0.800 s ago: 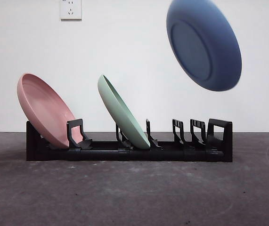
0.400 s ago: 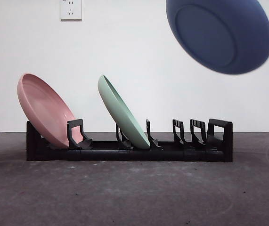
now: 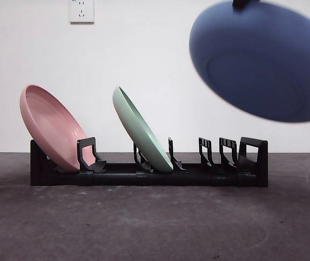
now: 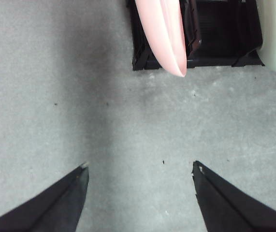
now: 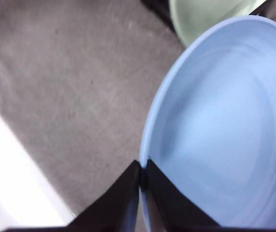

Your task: Place the plate

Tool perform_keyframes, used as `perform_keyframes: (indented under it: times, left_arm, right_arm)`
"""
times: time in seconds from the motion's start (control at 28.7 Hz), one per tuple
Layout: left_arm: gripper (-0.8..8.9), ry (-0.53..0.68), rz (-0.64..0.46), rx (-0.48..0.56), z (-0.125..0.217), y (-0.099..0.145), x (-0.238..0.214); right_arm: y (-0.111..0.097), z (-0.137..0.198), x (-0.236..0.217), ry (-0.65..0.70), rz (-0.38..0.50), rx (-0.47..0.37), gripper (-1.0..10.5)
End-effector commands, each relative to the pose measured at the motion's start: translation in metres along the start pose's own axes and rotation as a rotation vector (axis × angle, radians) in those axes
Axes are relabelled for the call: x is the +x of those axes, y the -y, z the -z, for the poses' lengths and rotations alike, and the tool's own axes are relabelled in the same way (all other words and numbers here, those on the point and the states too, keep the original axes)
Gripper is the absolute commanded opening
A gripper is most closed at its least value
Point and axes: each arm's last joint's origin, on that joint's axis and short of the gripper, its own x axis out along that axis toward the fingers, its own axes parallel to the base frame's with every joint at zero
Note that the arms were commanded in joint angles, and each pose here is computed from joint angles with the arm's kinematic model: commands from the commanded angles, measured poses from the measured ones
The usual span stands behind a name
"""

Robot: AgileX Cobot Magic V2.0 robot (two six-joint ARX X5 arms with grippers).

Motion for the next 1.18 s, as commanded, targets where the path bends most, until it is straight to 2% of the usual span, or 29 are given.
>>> perform_keyframes:
  times: [0.03, 0.17, 0.45, 0.77, 0.87, 1.04, 1.18]
  left_arm:
    - [3.44, 0.035, 0.003, 0.019, -0.006, 0.001, -0.004]
    - [3.44, 0.041, 0.003, 0.022, -0.007, 0.001, -0.004]
    - [3.44, 0.04, 0.003, 0.025, -0.007, 0.001, -0.004]
    - [3.44, 0.04, 0.003, 0.025, -0.007, 0.001, -0.004]
    - [3.44, 0.04, 0.003, 0.025, -0.007, 0.001, -0.004]
    - [3.44, 0.038, 0.003, 0.024, -0.007, 0.001, -0.004]
    - [3.44, 0.038, 0.003, 0.025, -0.007, 0.001, -0.004]
  right_arm:
    - [-0.012, 0.004, 0.015, -0.007, 0.014, -0.044, 0.1]
    - [-0.028, 0.017, 0.04, -0.01, 0.01, -0.084, 0.1]
    - [-0.058, 0.039, 0.08, -0.007, 0.058, -0.166, 0.1]
    - [-0.084, 0.04, 0.122, -0.067, 0.052, -0.24, 0.1]
    - [-0.089, 0.042, 0.137, -0.092, 0.054, -0.253, 0.1]
    - [-0.094, 0.043, 0.16, -0.105, 0.115, -0.274, 0.1]
    - [-0.098, 0.042, 0.171, -0.088, 0.104, -0.276, 0.1]
